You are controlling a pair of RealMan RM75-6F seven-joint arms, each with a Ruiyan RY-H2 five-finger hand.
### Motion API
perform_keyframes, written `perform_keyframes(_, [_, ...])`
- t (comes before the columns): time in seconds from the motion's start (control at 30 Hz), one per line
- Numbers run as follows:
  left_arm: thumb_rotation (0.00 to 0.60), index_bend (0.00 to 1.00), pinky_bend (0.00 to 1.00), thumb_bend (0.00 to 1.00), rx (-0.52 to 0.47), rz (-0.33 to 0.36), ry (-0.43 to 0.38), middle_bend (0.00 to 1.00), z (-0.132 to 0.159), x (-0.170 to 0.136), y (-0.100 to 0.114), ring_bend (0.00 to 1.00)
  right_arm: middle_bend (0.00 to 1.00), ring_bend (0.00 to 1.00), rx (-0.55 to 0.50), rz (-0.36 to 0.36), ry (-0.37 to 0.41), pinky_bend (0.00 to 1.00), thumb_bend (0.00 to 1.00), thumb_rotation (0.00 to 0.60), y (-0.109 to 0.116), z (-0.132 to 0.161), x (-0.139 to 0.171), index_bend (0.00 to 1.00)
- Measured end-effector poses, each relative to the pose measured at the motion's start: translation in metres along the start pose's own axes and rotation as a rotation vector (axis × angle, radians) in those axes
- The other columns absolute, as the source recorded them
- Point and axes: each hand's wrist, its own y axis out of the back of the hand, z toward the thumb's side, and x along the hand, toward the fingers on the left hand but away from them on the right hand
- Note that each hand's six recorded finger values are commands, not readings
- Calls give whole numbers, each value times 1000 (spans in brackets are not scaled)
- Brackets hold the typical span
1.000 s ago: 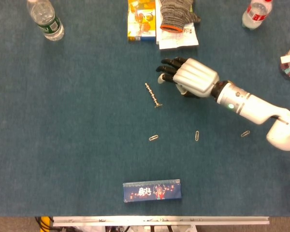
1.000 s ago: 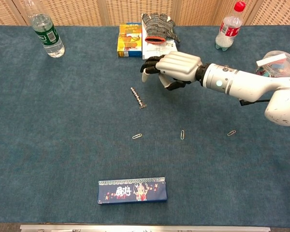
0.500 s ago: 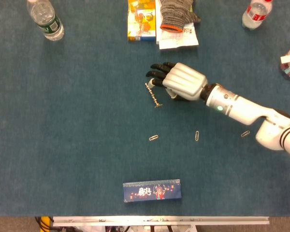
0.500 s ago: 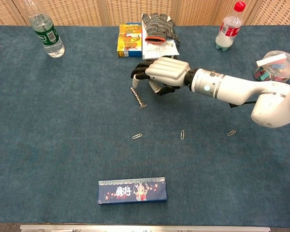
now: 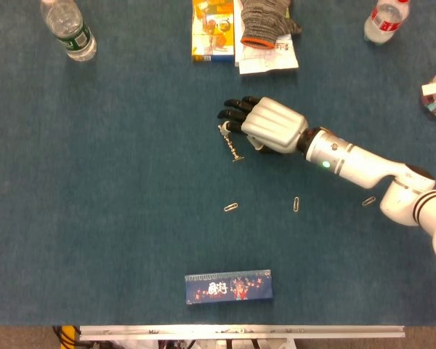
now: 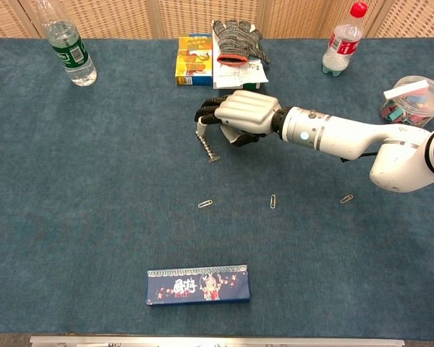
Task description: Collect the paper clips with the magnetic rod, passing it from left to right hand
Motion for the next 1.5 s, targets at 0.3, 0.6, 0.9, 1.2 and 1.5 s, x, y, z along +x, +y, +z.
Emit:
perform_keyframes(0.3, [600, 77, 0, 356, -5, -4, 1, 0, -1, 0, -1, 0, 179, 93, 29, 18, -5, 219, 893, 600, -5, -1, -2, 300])
perform_keyframes(0.6, [600, 78, 0, 357, -5, -7, 2, 0, -2, -1, -2, 0, 179, 91, 52, 25, -11, 220, 893, 600, -6, -3, -1, 331])
perform_keyframes(0.9, [600, 78, 0, 357, -6, -1, -4, 0, 0, -1, -1, 0, 179, 91, 58, 6, -21, 219, 893, 600, 0, -9, 4, 409])
perform_keyframes(1.2, [600, 78, 0, 356, -12, -1, 2, 0, -1, -2, -1, 0, 179, 91, 59, -3, 2, 219, 893, 600, 5, 2, -6, 409])
perform_keyframes(1.5, [600, 78, 0, 357, -24, -2, 9, 0, -5, -4, -3, 0, 179, 91, 61, 3, 16, 220, 893, 600, 4, 9, -17, 409])
